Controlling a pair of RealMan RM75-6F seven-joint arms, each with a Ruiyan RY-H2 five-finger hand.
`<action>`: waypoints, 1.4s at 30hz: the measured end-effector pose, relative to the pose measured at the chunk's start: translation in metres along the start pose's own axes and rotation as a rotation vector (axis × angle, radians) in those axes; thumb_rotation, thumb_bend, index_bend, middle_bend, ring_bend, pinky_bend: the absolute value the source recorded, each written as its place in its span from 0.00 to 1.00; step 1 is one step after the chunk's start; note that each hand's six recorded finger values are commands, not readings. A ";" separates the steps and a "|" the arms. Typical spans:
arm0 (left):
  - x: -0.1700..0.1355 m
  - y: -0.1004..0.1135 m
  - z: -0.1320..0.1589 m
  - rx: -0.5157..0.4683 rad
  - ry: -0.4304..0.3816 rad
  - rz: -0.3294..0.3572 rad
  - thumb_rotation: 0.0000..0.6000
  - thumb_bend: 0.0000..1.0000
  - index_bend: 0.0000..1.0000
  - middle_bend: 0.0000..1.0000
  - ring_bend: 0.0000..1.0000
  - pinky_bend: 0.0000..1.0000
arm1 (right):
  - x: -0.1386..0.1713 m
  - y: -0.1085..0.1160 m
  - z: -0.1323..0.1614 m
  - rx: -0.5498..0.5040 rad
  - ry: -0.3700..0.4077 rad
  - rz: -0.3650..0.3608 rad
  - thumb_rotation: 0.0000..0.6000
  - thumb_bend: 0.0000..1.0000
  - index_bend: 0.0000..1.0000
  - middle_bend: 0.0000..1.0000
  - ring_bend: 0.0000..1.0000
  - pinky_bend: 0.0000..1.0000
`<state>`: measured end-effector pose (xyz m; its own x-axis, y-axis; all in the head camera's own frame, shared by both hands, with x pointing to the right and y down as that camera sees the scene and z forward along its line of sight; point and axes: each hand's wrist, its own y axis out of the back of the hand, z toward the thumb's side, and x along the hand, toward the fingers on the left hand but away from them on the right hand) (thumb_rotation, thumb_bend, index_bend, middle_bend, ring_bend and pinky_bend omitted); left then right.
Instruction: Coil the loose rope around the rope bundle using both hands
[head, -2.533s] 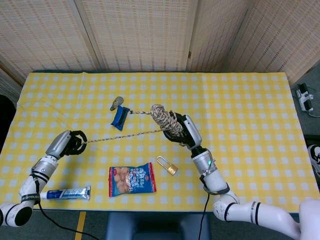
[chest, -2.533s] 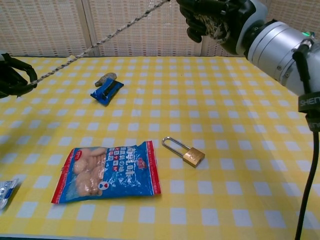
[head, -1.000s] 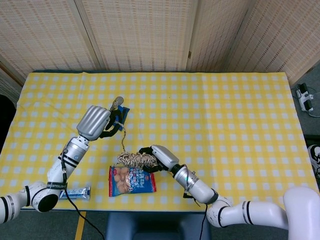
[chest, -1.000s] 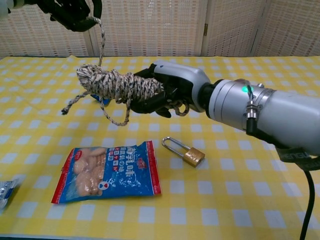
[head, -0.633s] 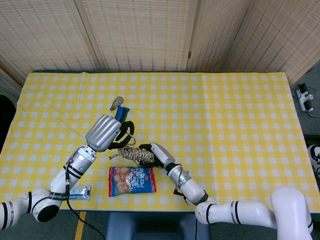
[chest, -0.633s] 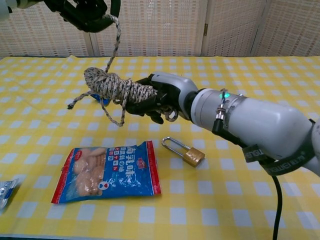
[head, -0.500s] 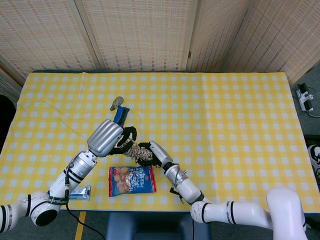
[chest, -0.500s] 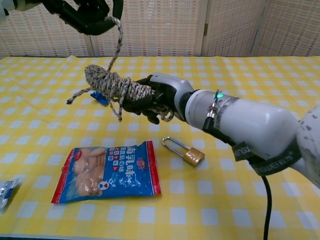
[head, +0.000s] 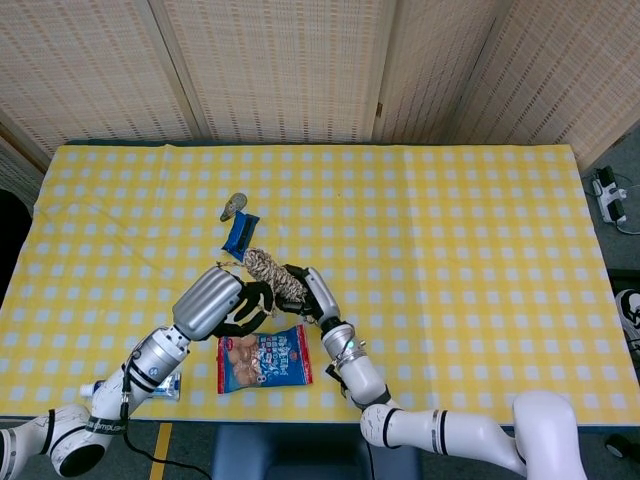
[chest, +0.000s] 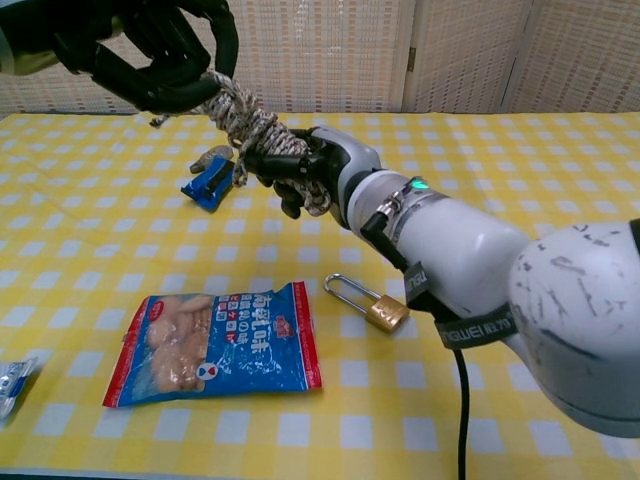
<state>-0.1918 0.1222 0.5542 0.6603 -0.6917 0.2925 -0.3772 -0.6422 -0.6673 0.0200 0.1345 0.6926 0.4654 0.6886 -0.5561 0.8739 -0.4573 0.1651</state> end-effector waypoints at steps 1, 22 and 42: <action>-0.001 -0.001 -0.001 -0.014 0.003 -0.002 1.00 0.58 0.70 0.89 0.86 0.83 | -0.001 0.001 0.002 -0.015 0.013 -0.005 1.00 0.65 0.98 0.81 0.90 0.82; -0.027 -0.017 -0.073 -0.169 0.207 -0.059 1.00 0.58 0.70 0.89 0.86 0.83 | 0.008 0.043 0.057 -0.166 0.268 0.048 1.00 0.65 0.98 0.81 0.90 0.82; -0.035 -0.012 -0.132 -0.168 0.371 -0.036 1.00 0.58 0.70 0.89 0.86 0.83 | 0.038 0.065 0.074 -0.028 0.328 0.151 1.00 0.65 0.98 0.81 0.90 0.82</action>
<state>-0.2963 0.1104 0.6425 0.4074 -0.7202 0.5615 -0.4793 -0.6920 -0.5398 0.0844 0.0897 0.6221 0.6057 0.7606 -0.2338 0.7934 -0.5548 0.2504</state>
